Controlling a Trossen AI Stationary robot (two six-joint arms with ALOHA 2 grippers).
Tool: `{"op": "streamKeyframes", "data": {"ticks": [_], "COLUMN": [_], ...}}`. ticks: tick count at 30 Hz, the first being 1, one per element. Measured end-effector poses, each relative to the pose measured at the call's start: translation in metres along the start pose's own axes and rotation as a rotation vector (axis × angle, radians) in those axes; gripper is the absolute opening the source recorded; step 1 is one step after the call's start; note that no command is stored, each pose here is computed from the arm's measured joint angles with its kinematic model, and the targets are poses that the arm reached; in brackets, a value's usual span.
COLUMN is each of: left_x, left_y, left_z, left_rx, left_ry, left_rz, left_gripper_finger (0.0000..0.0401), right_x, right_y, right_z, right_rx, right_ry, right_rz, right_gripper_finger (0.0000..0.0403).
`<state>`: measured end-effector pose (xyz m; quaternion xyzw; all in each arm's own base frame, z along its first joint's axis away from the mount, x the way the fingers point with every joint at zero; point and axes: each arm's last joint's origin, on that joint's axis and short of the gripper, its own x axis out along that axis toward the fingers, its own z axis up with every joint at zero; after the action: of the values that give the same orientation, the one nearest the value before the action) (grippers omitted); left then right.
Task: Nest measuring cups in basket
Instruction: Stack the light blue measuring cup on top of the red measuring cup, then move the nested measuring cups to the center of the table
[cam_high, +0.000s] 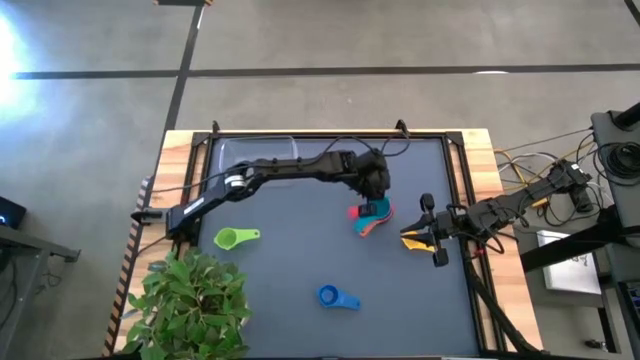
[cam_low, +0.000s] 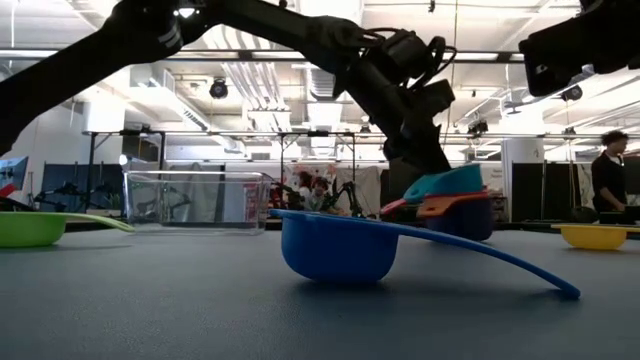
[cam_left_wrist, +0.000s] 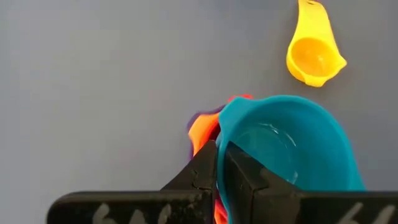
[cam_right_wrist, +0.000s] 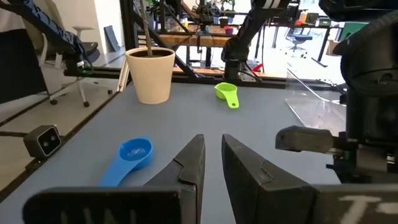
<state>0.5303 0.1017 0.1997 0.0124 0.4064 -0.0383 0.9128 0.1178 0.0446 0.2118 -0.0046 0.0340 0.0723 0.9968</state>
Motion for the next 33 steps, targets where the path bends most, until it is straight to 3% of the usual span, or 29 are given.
{"op": "streamKeyframes", "data": {"ticks": [5, 11, 17, 20, 26, 33], "left_x": [0.0, -0.007, -0.02, -0.017, -0.011, -0.043], "left_y": [0.001, 0.001, -0.005, -0.019, -0.047, -0.05], "left_z": [0.0, 0.003, 0.003, 0.002, 0.004, 0.017], "left_rx": [-0.014, -0.066, -0.172, -0.156, -0.128, -0.145], "left_ry": [0.004, 0.029, 0.154, 0.193, 0.2, 0.14], "left_rz": [0.022, 0.028, 0.133, 0.213, 0.23, 0.27], "left_gripper_finger": [0.0037, 0.0122, 0.0185, 0.0187, 0.0171, 0.0161], "right_x": [0.0, 0.0, 0.0, 0.0, 0.0, 0.0], "right_y": [0.0, 0.0, 0.0, 0.0, 0.0, 0.001], "right_z": [0.0, 0.0, 0.0, 0.0, -0.004, -0.007], "right_rx": [0.0, 0.004, 0.003, 0.003, 0.008, 0.033], "right_ry": [0.0, 0.0, 0.002, 0.004, 0.037, 0.072], "right_rz": [0.0, 0.0, 0.0, 0.0, 0.0, 0.012], "right_gripper_finger": [0.0043, 0.0043, 0.0043, 0.0043, 0.0043, 0.0043]}}
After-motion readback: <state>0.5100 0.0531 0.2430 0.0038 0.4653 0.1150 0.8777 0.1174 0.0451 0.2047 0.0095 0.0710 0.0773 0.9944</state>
